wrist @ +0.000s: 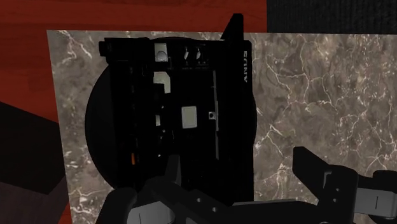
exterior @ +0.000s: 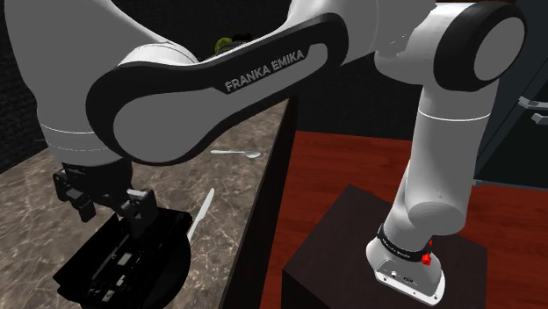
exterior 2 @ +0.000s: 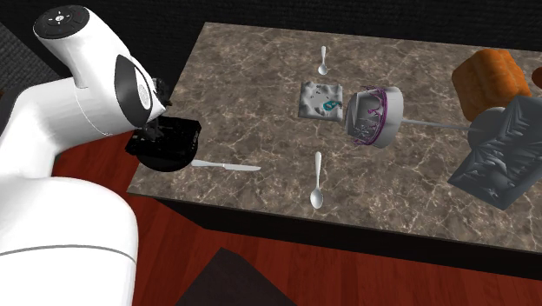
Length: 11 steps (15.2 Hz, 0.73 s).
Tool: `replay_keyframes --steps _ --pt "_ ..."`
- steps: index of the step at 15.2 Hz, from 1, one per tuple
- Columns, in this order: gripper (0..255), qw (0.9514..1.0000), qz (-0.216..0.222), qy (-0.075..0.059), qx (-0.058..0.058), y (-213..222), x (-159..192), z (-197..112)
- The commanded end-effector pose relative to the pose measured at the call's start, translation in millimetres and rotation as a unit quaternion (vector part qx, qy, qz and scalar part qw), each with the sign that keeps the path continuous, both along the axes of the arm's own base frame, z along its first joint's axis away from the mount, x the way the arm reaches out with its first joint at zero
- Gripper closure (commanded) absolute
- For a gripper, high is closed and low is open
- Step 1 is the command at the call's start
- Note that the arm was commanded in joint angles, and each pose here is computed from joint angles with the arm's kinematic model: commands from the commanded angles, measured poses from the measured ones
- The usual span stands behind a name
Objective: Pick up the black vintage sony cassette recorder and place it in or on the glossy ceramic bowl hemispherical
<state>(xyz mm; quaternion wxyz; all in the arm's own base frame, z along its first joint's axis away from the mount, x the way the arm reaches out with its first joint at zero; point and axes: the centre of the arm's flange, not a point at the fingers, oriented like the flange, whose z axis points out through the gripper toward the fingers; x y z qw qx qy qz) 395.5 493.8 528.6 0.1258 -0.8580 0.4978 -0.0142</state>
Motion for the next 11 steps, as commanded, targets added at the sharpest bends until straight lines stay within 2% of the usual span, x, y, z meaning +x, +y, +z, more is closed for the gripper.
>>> replay_keyframes --steps 1,3,11 --pt "0 1.0 0.0 0.0 0.0 -4 -2 19" --pt "0 1.0 0.0 0.0 0.0 -9 -6 42" --pt "0 1.0 0.0 0.0 0.0 -9 -6 42"
